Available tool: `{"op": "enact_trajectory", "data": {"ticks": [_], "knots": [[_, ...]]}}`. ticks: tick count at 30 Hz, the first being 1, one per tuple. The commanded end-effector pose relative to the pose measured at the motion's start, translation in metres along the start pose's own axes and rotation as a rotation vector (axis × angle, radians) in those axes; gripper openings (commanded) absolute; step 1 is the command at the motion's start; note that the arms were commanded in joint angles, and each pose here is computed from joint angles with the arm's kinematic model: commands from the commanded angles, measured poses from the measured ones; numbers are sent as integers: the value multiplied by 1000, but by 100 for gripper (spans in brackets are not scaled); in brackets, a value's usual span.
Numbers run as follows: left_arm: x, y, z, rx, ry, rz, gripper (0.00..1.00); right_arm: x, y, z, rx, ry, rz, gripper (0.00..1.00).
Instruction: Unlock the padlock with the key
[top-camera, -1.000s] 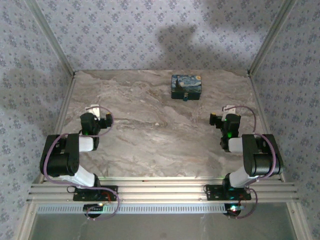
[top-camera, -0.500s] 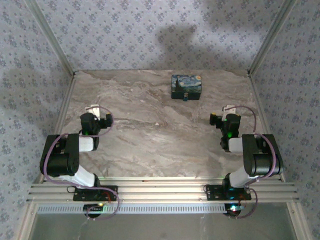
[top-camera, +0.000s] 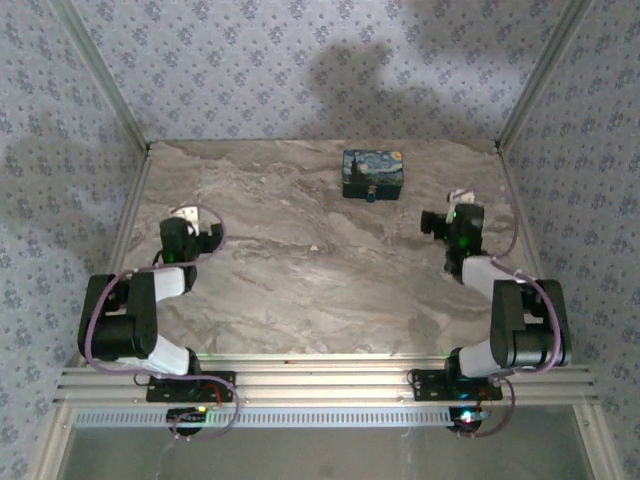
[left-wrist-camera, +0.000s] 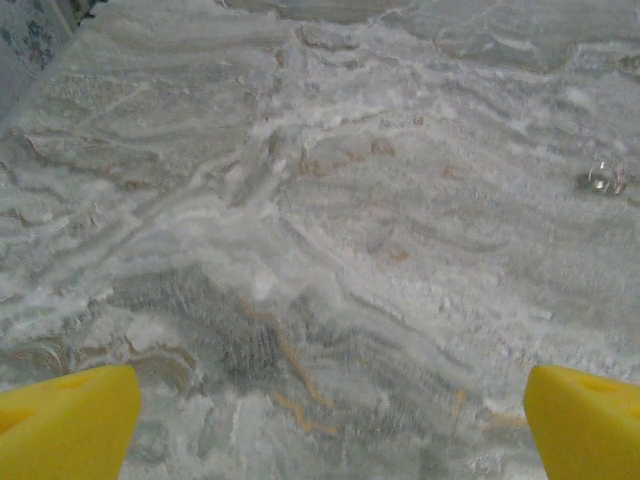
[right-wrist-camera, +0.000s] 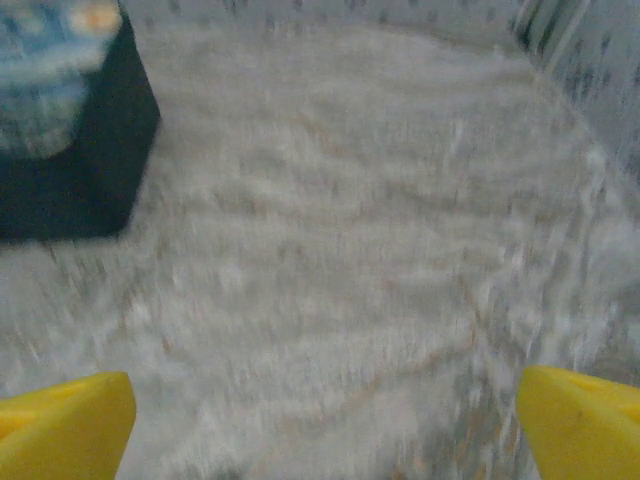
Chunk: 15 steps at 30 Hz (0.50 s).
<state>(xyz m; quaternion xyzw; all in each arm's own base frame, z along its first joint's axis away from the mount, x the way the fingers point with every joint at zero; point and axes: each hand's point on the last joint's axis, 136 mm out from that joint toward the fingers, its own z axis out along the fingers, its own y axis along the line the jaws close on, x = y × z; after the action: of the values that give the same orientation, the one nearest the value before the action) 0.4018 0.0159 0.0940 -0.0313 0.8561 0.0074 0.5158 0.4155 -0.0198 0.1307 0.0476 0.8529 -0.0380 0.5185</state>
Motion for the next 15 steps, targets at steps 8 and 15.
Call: {"op": "enact_trajectory", "data": {"ticks": [8,15], "knots": [[-66,-44,-3,202,73,-252,97,-72,105,31,2,259,101,89],[-60,-107,13,351,229,-281,89,-79,162,91,54,413,-10,91]]}}
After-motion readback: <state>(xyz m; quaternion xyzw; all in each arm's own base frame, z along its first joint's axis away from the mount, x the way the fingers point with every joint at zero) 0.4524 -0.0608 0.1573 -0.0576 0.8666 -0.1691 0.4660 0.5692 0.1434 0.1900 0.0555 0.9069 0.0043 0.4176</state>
